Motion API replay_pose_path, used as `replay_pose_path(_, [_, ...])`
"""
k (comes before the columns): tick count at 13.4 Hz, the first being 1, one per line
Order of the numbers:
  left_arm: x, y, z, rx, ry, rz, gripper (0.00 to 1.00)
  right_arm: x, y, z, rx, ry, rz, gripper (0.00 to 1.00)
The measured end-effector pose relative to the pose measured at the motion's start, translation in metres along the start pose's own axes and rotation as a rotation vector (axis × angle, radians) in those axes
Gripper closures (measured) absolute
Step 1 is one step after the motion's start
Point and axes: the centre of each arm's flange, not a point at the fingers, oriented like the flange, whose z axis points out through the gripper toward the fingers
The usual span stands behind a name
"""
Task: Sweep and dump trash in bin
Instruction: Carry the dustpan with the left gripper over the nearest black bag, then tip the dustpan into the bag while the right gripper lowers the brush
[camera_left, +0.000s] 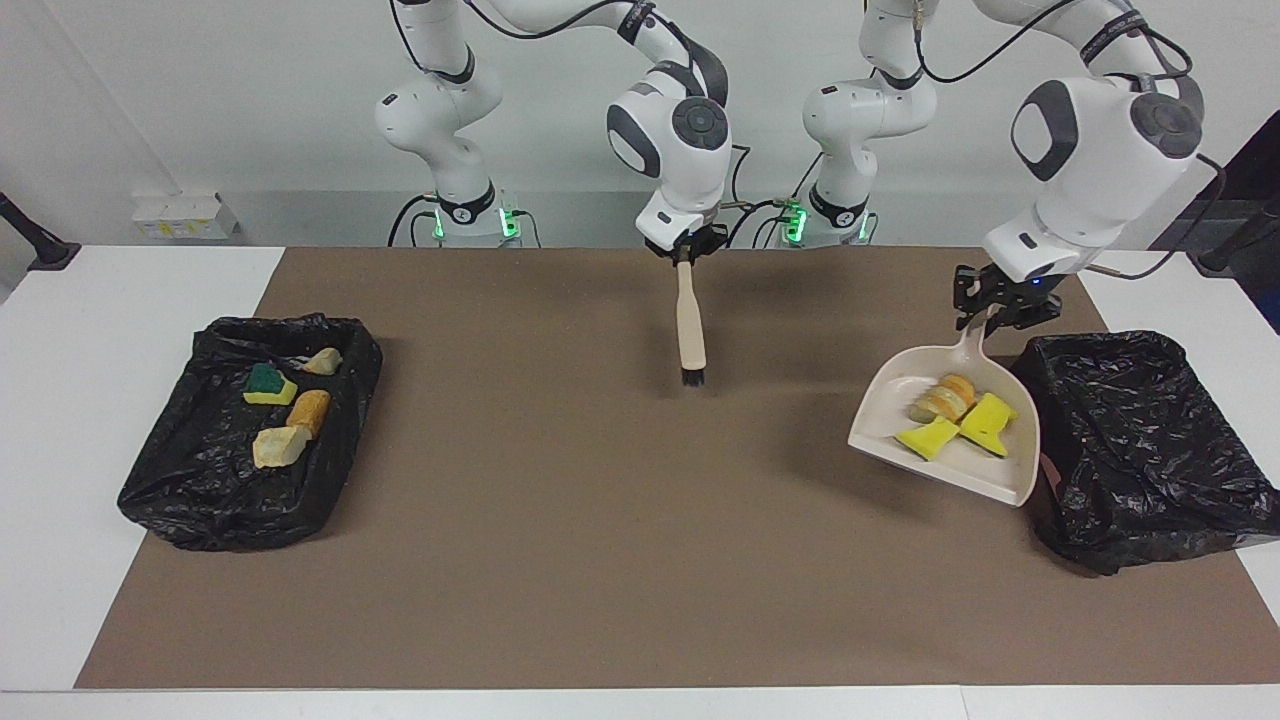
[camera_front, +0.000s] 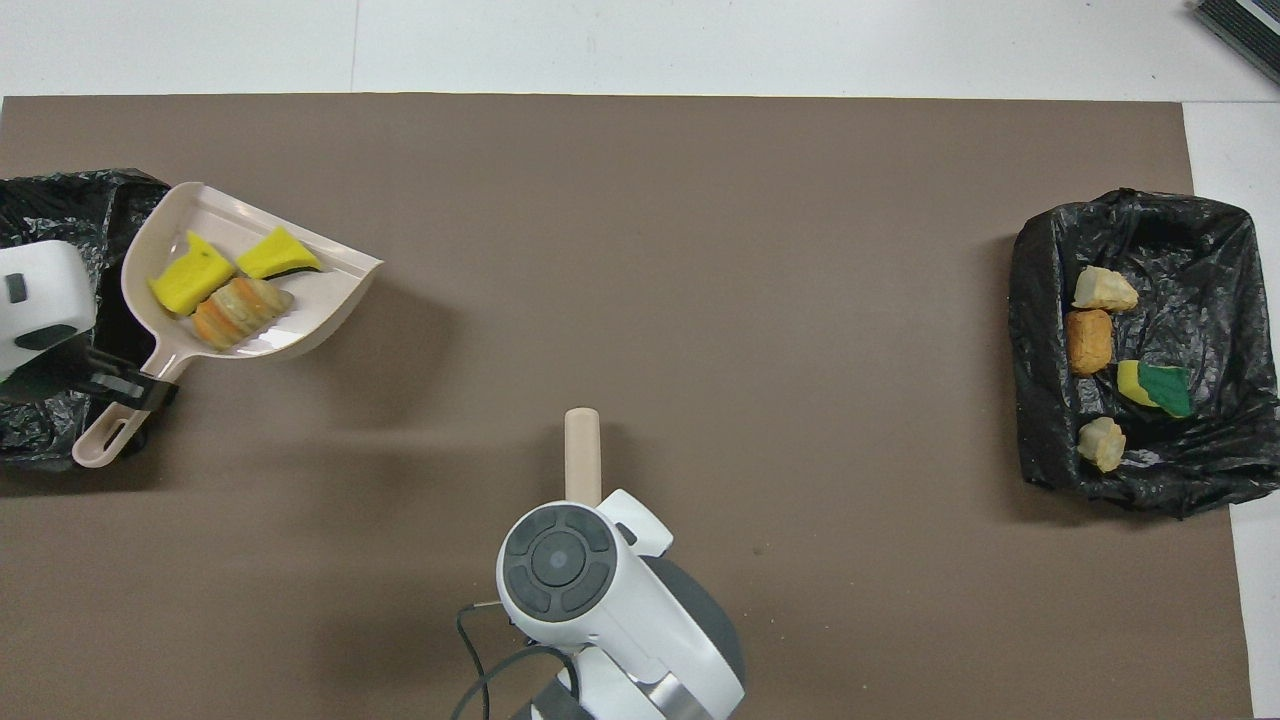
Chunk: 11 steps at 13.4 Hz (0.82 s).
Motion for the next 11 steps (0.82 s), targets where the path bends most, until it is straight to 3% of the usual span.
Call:
replay_pose_path(3, [-0.034,-0.066,-0.017,0.02,0.025,-0.069,0.68,-0.01,-0.021,0.036,-0.016,0.001,-0.014,0.74])
replay_pose_path(7, [-0.082,-0.147,-0.037,0.067,0.046,-0.032,0.68,-0.015,-0.023,0.041,-0.033,-0.002,-0.019,0.7])
replay_pose_path(11, [-0.122,-0.21,-0.044,0.23,-0.011,0.139,0.68,-0.012,-0.021,0.02,-0.087,0.034,-0.048,0.23])
